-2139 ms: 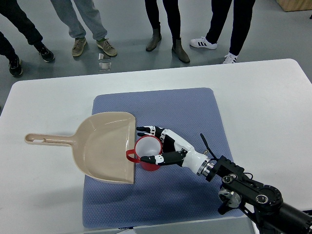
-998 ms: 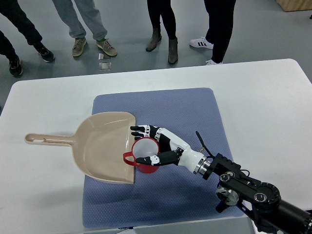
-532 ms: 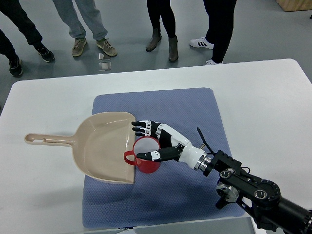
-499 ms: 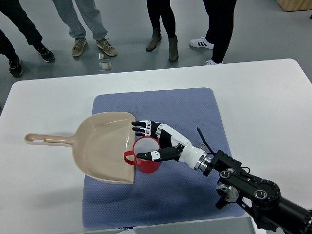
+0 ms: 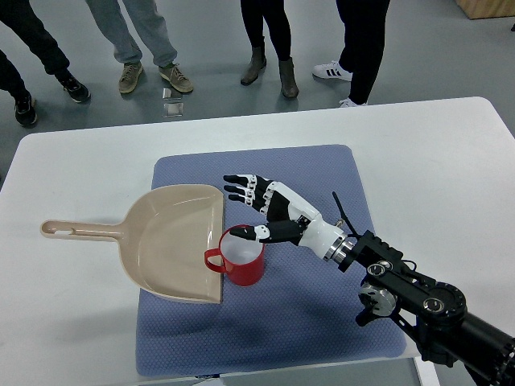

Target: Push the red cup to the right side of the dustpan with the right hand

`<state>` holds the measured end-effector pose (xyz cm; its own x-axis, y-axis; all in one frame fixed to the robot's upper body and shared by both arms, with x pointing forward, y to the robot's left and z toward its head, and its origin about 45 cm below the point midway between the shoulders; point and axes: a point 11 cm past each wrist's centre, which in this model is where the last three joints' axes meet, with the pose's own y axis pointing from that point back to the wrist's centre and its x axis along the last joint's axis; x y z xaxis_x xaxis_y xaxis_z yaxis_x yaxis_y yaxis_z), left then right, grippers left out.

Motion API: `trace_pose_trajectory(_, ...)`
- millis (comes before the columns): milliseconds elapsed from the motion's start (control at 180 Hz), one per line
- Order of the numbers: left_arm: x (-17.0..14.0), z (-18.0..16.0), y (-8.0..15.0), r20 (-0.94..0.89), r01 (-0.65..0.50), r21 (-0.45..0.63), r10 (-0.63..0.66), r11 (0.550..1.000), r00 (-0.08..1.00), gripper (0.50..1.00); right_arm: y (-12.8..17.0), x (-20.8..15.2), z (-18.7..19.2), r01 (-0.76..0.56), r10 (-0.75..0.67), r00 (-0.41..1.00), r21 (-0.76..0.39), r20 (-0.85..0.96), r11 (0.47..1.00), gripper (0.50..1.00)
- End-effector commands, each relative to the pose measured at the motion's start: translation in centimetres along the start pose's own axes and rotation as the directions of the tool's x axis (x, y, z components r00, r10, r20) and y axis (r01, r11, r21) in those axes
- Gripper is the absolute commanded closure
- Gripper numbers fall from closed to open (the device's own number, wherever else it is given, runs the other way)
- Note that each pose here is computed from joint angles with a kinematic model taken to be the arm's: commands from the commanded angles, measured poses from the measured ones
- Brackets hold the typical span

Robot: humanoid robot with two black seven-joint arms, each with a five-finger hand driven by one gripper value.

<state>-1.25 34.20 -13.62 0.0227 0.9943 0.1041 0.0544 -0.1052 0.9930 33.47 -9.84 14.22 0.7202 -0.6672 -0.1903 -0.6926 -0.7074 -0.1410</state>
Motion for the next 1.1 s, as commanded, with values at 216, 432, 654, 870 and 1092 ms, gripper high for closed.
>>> trace_pose_trajectory(216, 0.0, 0.0, 0.0, 0.000, 0.000, 0.000, 0.000, 1.000, 1.000, 0.500, -2.5, 4.2, -5.1, -0.090, 0.089, 0.996, 0.101, 0.016, 0.991, 0.572)
trace_pose_trajectory(432, 0.0, 0.0, 0.0, 0.000, 0.000, 0.000, 0.000, 1.000, 1.000, 0.500, -2.5, 8.6, -8.1, -0.211, 0.200, 0.975, 0.131, 0.094, 0.969, 0.572)
trace_pose_trajectory(654, 0.0, 0.0, 0.0, 0.000, 0.000, 0.000, 0.000, 1.000, 1.000, 0.500, -1.5, 13.0, -9.8, -0.379, 0.349, 0.917, 0.151, 0.192, 0.913, 0.572)
trace_pose_trajectory(870, 0.0, 0.0, 0.0, 0.000, 0.000, 0.000, 0.000, 1.000, 1.000, 0.500, 0.8, 17.2, -9.1, -0.576, 0.514, 0.780, 0.086, 0.356, 0.813, 0.572)
trace_pose_trajectory(1092, 0.0, 0.0, 0.0, 0.000, 0.000, 0.000, 0.000, 1.000, 1.000, 0.500, 2.8, 19.2, -7.6, -0.674, 0.606, 0.675, 0.019, 0.421, 0.738, 0.572)
